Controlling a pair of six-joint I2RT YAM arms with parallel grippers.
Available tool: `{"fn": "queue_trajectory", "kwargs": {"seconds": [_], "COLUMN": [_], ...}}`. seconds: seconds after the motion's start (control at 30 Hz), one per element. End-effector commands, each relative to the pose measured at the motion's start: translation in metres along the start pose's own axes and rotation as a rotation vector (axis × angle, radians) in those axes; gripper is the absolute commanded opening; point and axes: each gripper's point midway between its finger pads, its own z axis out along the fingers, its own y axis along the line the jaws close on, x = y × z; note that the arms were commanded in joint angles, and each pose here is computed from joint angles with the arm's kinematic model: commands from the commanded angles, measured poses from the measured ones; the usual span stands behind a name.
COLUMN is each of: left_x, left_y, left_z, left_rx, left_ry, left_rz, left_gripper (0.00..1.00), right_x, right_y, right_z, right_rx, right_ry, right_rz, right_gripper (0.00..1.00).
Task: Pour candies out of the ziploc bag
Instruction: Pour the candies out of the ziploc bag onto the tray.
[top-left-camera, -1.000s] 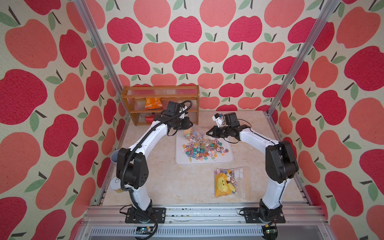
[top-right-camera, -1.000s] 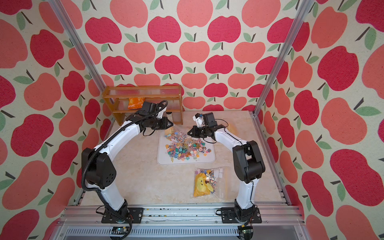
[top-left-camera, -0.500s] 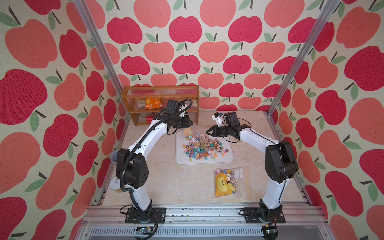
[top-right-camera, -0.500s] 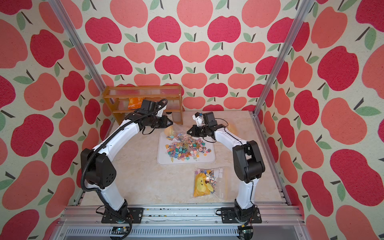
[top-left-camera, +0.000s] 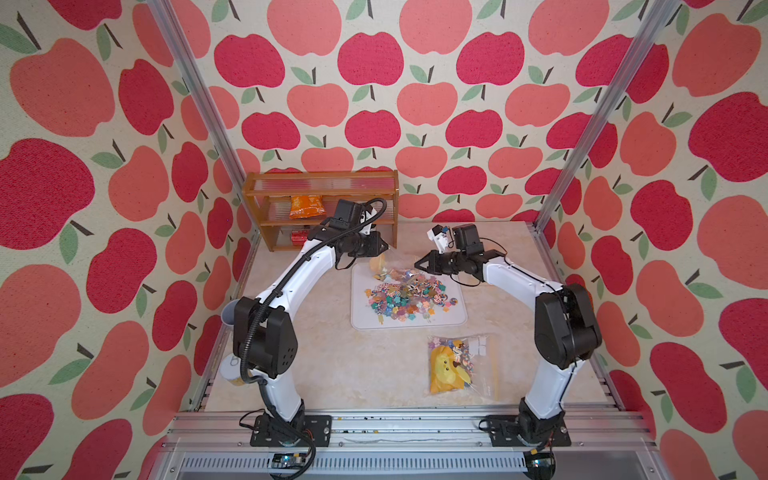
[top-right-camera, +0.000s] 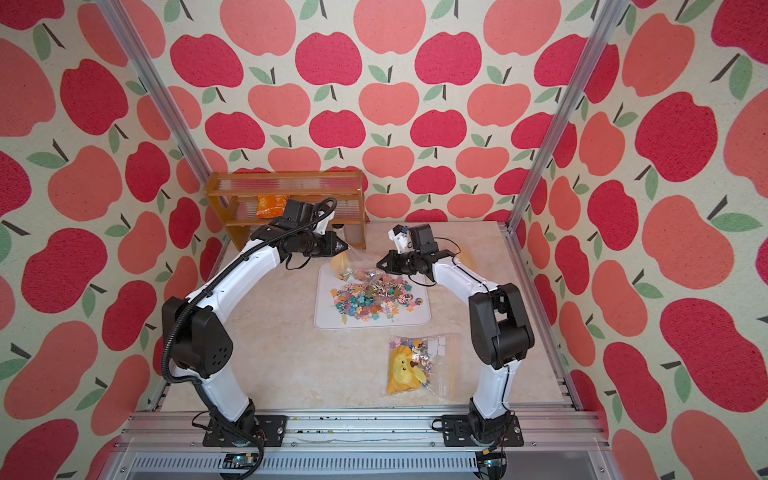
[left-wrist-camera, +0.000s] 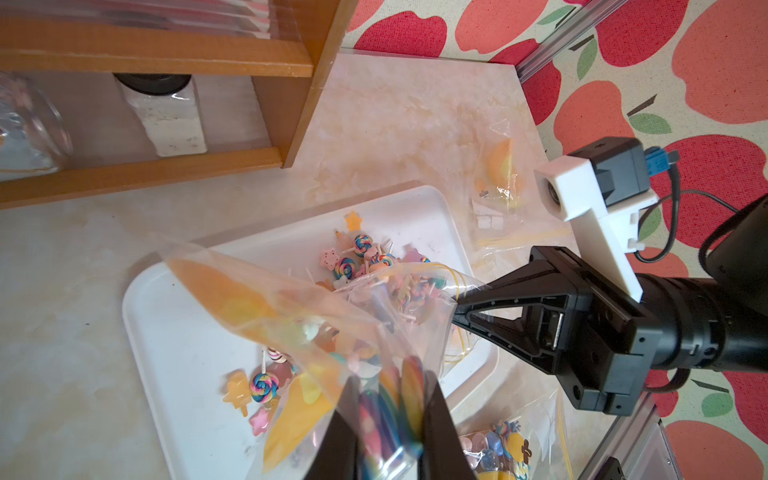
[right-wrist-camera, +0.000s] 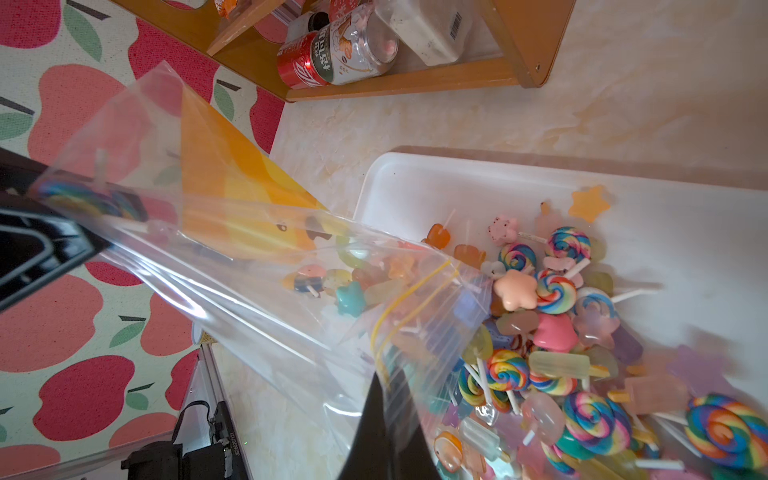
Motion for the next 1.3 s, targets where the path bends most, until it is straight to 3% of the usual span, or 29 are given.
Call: {"fn": "queue_trajectory", "kwargs": {"seconds": [0.0,1.27], "left_x": [-0.046,-0.037], "left_y": [-0.007,0.017], "left_z": [-0.022,-0.061], "left_rx": [-0.001,-0.063], "left_ry": [-0.154,-0.201], "left_rz": [0.042,0.021], "left_gripper": [0.0,0.0], "right_x": [0.019,0.039], "right_y": [-0.031,0.021], "right_z": [-0.012,0.012], "right_rx": [0.102,0.036], "right_ry": [0.039,0.083], "right_rz": [0.072,0.018], "right_gripper": [0.0,0.0]}}
